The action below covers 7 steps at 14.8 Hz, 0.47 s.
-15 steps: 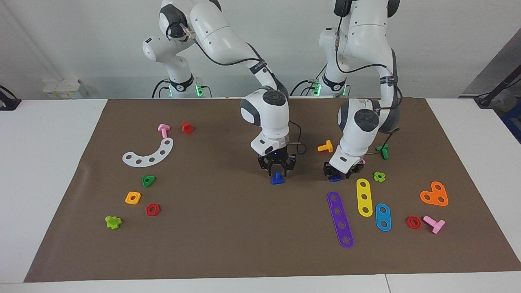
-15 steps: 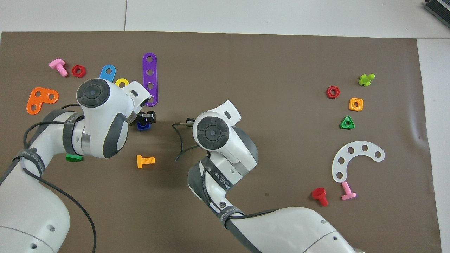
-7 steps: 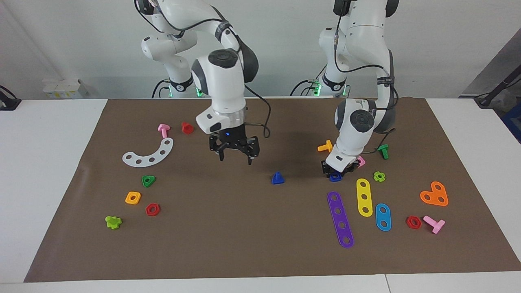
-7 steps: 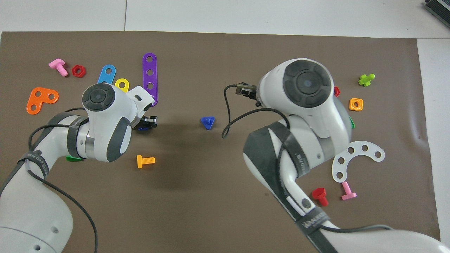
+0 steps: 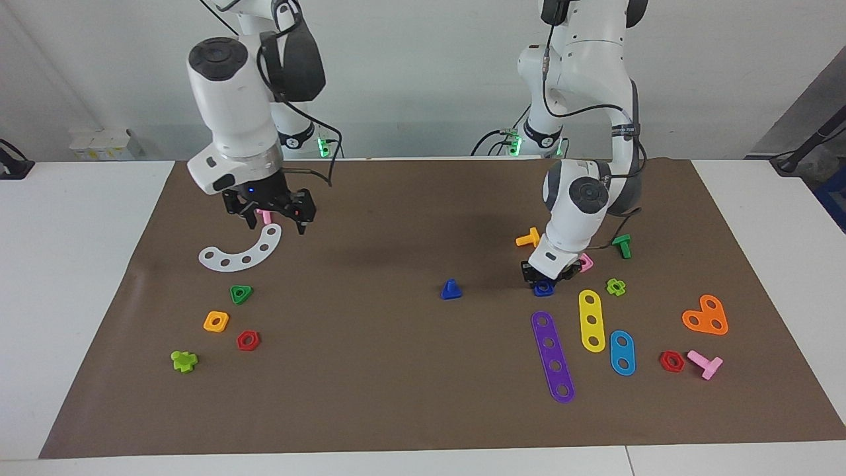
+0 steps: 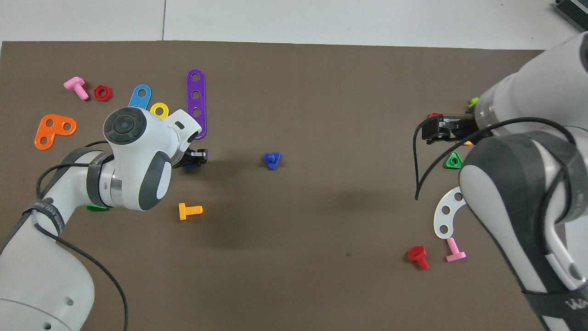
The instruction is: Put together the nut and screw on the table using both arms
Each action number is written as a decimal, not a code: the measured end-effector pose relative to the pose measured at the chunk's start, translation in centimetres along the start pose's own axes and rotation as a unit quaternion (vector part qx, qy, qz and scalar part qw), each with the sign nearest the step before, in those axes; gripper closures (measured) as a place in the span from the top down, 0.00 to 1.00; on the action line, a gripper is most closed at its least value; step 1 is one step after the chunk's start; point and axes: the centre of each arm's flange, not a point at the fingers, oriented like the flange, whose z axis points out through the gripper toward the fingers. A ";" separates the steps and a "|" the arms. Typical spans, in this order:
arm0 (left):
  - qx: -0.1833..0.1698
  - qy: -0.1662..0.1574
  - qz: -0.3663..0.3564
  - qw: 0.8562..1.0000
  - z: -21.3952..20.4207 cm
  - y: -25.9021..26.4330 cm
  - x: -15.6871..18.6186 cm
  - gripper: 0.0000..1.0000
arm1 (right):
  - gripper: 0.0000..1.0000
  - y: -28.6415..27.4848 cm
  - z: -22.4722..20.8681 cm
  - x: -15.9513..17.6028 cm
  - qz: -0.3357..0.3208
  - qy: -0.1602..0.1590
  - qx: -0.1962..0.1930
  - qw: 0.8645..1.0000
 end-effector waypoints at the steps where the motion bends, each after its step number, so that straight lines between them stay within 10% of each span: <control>1: -0.013 0.003 -0.005 1.000 -1.0 0.8 0.5 0.47 | 1.00 2.5 -0.5 -0.1 -0.003 -0.003 0.001 1.000; 7: -0.049 0.000 -0.014 0.999 -7.0 11.5 1.2 0.47 | 1.00 13.3 -5.2 -3.3 -0.022 -0.022 0.008 0.999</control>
